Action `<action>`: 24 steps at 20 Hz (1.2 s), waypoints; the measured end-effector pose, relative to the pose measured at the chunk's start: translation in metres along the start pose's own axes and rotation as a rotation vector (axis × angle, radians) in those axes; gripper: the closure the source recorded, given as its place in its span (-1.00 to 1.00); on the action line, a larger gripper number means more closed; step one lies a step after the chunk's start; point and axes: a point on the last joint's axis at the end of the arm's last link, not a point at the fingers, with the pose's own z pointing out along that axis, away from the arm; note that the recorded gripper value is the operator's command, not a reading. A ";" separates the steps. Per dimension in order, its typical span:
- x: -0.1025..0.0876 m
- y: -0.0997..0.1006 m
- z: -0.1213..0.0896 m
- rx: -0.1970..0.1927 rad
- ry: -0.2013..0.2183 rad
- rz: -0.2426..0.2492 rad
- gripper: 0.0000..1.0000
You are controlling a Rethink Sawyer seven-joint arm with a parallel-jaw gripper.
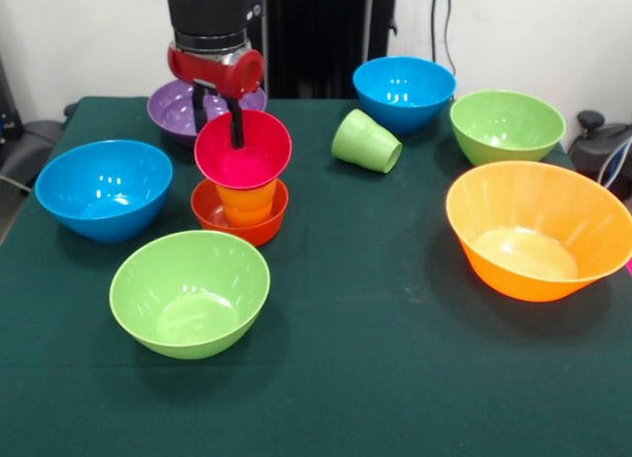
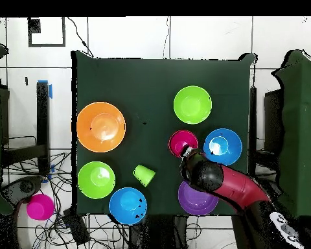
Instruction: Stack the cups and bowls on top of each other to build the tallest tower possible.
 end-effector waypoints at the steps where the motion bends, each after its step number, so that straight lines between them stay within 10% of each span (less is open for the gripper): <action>1: 0.001 0.001 0.000 0.000 0.000 -0.002 -1.00; 24: 0.002 0.003 -0.001 0.000 0.000 -0.006 -1.00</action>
